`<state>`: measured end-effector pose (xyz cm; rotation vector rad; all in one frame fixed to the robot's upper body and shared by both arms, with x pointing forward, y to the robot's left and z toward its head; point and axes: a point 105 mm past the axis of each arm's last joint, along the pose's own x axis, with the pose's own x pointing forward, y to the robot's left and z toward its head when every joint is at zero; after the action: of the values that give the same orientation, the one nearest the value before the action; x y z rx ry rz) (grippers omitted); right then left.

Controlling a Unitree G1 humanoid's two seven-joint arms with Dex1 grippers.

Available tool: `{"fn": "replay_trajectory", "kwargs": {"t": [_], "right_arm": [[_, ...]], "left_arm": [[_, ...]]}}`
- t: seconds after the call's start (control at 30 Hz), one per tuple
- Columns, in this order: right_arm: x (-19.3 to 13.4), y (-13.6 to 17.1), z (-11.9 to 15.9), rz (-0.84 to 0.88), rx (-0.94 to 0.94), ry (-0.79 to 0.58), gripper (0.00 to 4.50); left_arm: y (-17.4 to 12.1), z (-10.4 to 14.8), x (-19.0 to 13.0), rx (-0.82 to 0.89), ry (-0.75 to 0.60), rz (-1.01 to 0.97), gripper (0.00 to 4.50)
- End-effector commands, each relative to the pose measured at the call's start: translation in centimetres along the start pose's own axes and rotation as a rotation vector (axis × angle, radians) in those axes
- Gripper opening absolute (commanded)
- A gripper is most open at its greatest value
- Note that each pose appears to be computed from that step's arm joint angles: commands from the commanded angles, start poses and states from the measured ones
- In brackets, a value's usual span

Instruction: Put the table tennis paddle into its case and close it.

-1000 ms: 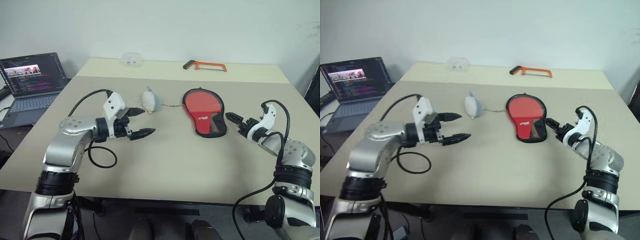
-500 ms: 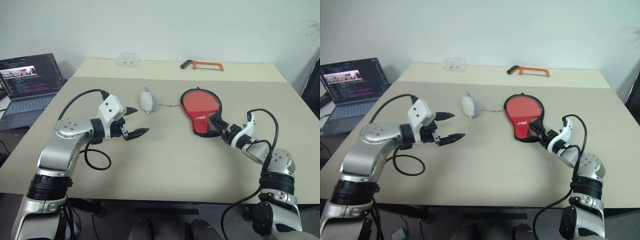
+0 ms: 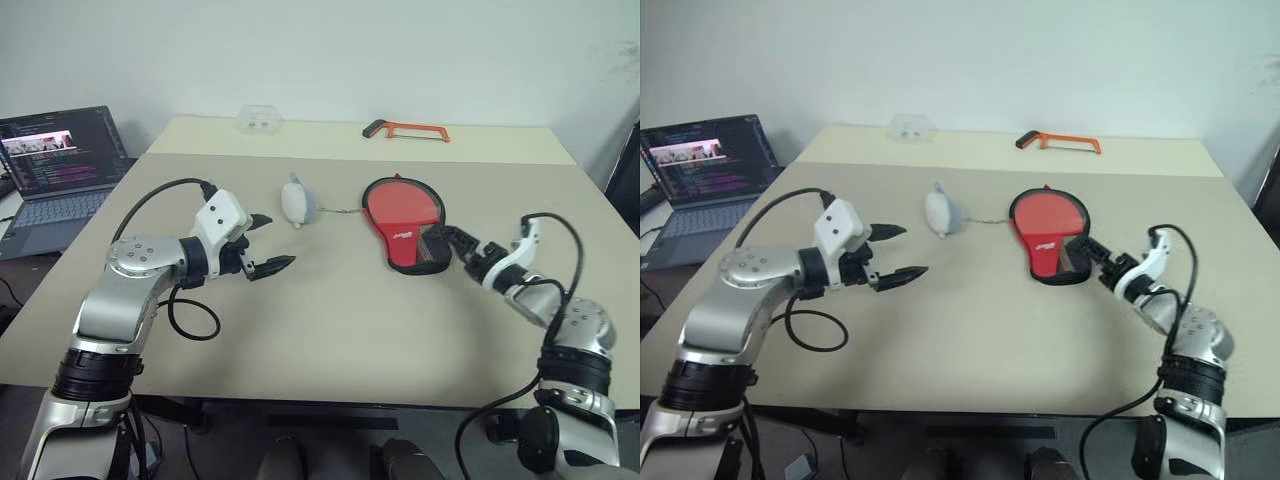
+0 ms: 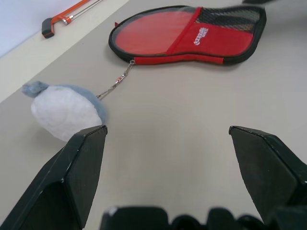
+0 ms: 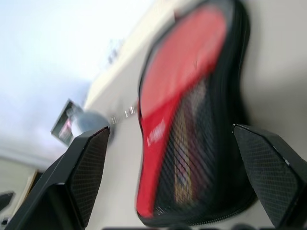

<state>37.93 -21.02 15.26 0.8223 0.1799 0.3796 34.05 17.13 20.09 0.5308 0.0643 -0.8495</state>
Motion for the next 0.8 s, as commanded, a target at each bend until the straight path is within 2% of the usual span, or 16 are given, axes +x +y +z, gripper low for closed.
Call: {"fn": "replay_trajectory", "kwargs": {"t": [0.03,0.23,0.37,0.6,0.8], "right_arm": [[-0.9,-0.2,1.1,-0.014,-0.004,-0.050,4.50],[0.2,-2.2,-2.1,-0.102,0.057,0.033,4.50],[1.1,-2.5,-4.0,-0.108,0.101,0.073,4.50],[2.6,0.4,-5.9,0.000,0.137,0.118,4.50],[3.0,2.2,-5.9,0.071,0.149,0.119,4.50]], "left_arm": [[0.0,0.9,-0.1,0.049,-0.018,0.003,4.45],[-0.1,0.8,0.2,0.056,-0.014,-0.008,4.45],[-0.1,0.9,0.0,0.063,-0.007,-0.011,4.45],[-0.1,0.7,-0.4,0.068,0.008,-0.003,4.45],[-0.1,0.6,-0.5,0.067,0.009,-0.002,4.45]]}}
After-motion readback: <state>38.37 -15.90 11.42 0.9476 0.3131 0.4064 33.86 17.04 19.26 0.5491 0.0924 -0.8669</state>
